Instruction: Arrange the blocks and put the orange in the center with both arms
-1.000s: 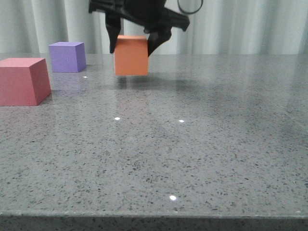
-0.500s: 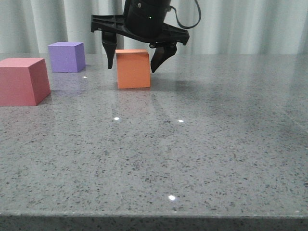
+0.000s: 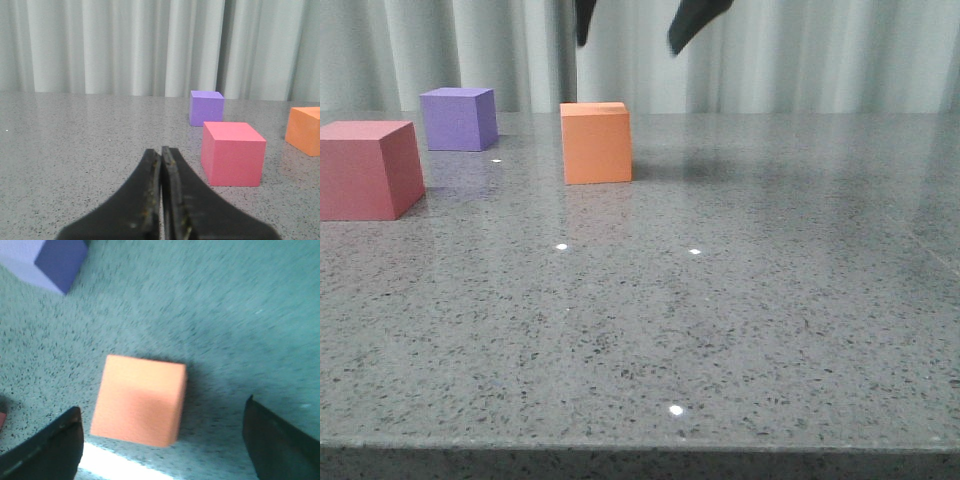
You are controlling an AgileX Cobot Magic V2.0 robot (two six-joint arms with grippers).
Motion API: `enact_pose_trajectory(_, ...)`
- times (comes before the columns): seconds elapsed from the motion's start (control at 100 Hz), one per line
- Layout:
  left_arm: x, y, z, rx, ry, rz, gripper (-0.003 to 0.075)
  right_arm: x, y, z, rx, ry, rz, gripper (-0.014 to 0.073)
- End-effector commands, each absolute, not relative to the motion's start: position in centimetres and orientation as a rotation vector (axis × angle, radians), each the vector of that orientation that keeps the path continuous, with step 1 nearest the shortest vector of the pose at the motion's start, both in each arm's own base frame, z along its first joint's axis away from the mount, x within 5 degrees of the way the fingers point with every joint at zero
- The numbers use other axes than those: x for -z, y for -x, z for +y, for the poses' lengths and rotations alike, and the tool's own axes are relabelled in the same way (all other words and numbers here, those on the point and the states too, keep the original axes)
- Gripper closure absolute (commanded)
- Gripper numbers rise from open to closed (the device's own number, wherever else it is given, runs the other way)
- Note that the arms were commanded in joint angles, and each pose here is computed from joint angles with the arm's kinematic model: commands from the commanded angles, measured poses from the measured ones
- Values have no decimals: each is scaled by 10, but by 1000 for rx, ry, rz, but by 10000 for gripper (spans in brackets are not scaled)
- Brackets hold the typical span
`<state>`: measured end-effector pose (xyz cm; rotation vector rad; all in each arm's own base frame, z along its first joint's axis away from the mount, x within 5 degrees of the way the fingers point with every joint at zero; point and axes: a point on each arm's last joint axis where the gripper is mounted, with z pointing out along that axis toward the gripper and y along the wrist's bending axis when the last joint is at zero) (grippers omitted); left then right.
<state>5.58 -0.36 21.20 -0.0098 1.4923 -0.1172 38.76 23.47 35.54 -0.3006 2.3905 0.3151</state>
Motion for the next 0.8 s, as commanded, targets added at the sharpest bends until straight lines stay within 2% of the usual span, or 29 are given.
enact_pose_trajectory(0.0, -206, -54, -4, 136, 16, 1424, 741, -410, -375, 207, -305, 300, 2232, -40)
enact_pose_trajectory(0.15, -206, -54, -4, 136, 16, 1424, 741, -417, -368, 171, -257, 242, 2239, -40)
enact_pose_trajectory(0.38, -206, -54, -4, 136, 16, 1424, 741, -398, -341, 100, -183, 93, 2239, -40)
enact_pose_trajectory(0.58, -206, -54, -4, 136, 16, 1424, 741, -385, -292, 43, -112, -51, 2231, -40)
enact_pose_trajectory(0.79, -206, -54, -4, 136, 16, 1424, 741, -374, -232, 21, -89, -103, 2201, -40)
